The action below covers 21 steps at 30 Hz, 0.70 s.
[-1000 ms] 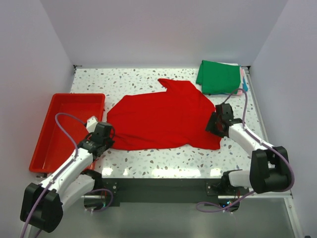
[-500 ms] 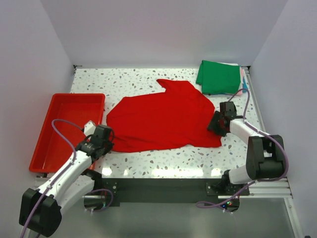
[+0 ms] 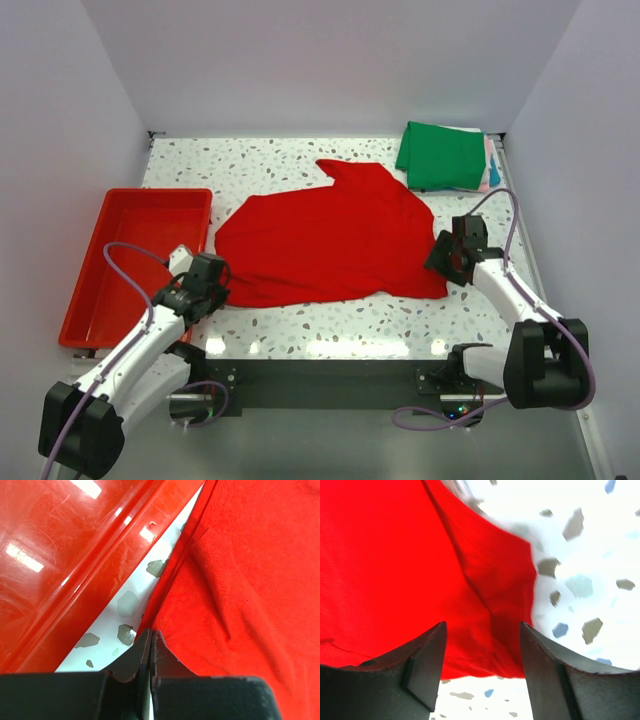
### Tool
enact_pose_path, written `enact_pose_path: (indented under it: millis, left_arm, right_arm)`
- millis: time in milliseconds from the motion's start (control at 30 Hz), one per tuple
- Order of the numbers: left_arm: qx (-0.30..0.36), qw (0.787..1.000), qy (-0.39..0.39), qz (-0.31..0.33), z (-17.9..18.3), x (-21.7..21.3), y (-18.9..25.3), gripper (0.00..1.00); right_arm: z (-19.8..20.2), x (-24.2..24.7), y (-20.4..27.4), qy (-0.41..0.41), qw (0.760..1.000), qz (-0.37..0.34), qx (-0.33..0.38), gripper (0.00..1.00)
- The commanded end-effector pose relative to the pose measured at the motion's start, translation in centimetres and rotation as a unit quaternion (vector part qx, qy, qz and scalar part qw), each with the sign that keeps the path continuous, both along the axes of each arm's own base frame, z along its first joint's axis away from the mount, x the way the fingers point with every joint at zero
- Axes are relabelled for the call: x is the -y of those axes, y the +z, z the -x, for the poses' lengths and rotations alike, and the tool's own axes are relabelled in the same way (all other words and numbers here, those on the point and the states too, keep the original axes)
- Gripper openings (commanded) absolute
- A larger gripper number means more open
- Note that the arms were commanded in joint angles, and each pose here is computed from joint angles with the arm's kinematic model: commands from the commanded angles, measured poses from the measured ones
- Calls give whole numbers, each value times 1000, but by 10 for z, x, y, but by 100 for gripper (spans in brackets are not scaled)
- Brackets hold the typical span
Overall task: Fold and stack the t-shirts
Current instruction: Fold the tshirt
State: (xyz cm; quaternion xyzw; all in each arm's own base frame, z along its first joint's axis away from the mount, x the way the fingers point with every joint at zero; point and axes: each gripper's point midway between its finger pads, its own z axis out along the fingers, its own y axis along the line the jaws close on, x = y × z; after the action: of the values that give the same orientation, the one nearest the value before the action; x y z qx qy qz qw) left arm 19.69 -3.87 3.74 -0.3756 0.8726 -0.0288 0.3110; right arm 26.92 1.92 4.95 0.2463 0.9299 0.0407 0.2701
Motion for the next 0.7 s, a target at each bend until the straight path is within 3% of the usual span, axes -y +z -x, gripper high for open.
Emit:
enact_pose_path:
  millis: [0,333,467,500,567,667]
  left_arm:
    - [1,1000,8,-3,2,-2,-2,0]
    - [3,1000,4,1,0,0,-7,0]
    - [1,1000,3,2,0,1,-8,0]
    - [4,1000,3,3,-1,1,-6,0]
    - [4,1000,5,2,-1,1,-4,0]
    - [6,1000,9,2,-1,0,0,0]
  right_arm:
    - [25,8,-10,-21,999,11,-29,61]
    - [35,7,-15,-38,998,3,-47,57]
    - [37,5,-18,-39,998,-3,-55,23]
    - [37,5,-17,-40,997,-2,-60,8]
    - [35,8,-13,-41,997,7,-60,0]
    - [29,16,1,-44,998,20,-51,0]
